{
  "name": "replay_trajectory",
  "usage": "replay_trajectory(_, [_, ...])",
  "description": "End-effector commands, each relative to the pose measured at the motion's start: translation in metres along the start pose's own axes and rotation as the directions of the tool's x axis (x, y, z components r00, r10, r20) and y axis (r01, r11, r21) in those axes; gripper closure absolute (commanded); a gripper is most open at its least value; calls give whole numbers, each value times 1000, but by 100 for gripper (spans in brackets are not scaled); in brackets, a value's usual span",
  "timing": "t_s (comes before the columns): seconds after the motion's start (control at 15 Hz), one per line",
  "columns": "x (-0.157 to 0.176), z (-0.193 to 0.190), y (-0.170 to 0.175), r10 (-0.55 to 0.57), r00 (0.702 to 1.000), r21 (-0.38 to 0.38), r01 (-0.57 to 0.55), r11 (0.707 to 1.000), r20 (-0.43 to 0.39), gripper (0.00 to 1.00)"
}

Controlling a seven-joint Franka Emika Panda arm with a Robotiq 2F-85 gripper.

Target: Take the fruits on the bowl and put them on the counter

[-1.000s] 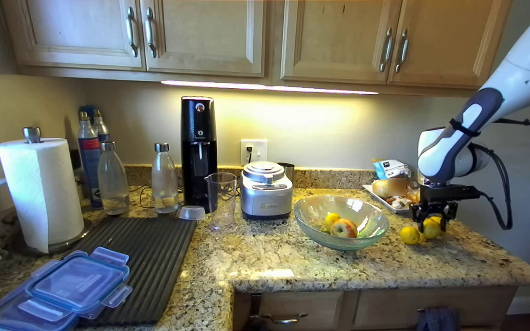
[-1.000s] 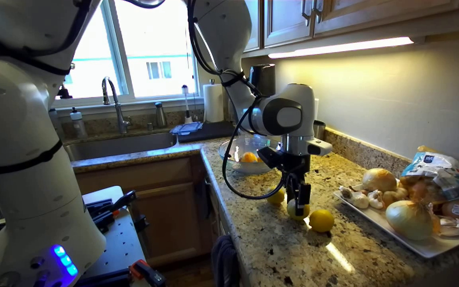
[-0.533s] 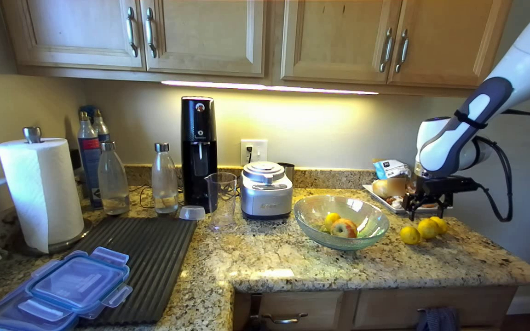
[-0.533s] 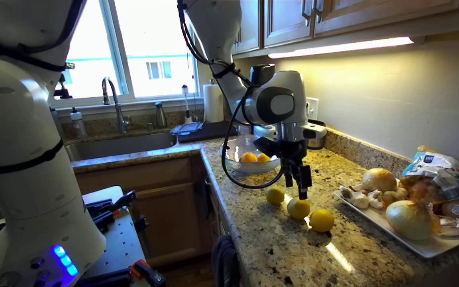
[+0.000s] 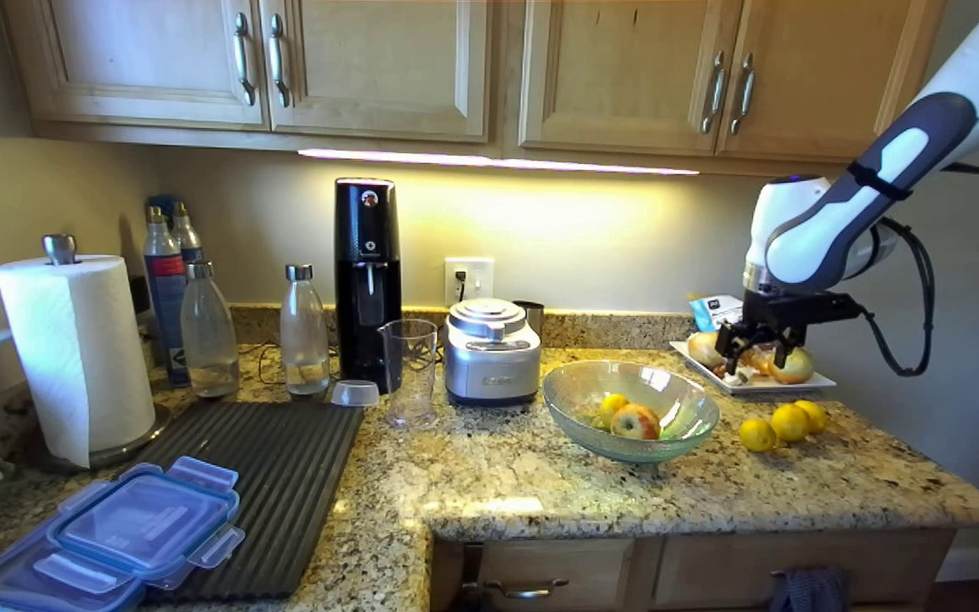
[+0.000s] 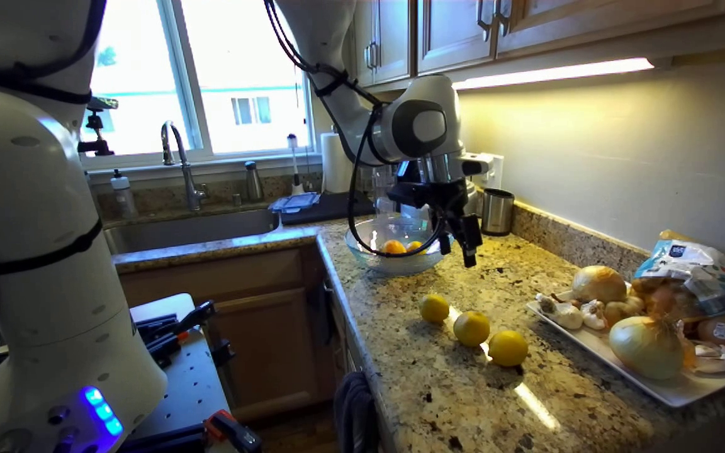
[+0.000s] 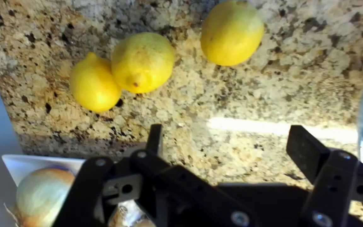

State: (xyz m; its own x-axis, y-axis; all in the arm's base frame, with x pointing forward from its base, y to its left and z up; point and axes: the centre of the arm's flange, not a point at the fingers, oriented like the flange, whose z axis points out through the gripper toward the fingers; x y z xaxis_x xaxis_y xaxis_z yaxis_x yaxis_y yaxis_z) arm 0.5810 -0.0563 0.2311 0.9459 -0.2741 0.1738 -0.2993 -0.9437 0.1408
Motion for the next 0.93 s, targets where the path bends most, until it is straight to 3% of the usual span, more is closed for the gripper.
replay_trajectory(0.0, [-14,-45,-35,-38,999,2,38,999,-38,0])
replay_trajectory(0.27, [-11,-67,-93,-65,997,-3,65,998,-45,0])
replay_trajectory(0.67, [-7,-72,-169,112,993,-56,-110,992,29,0])
replay_trajectory(0.87, [-5,-61,-198,122,992,-32,-121,992,35,0])
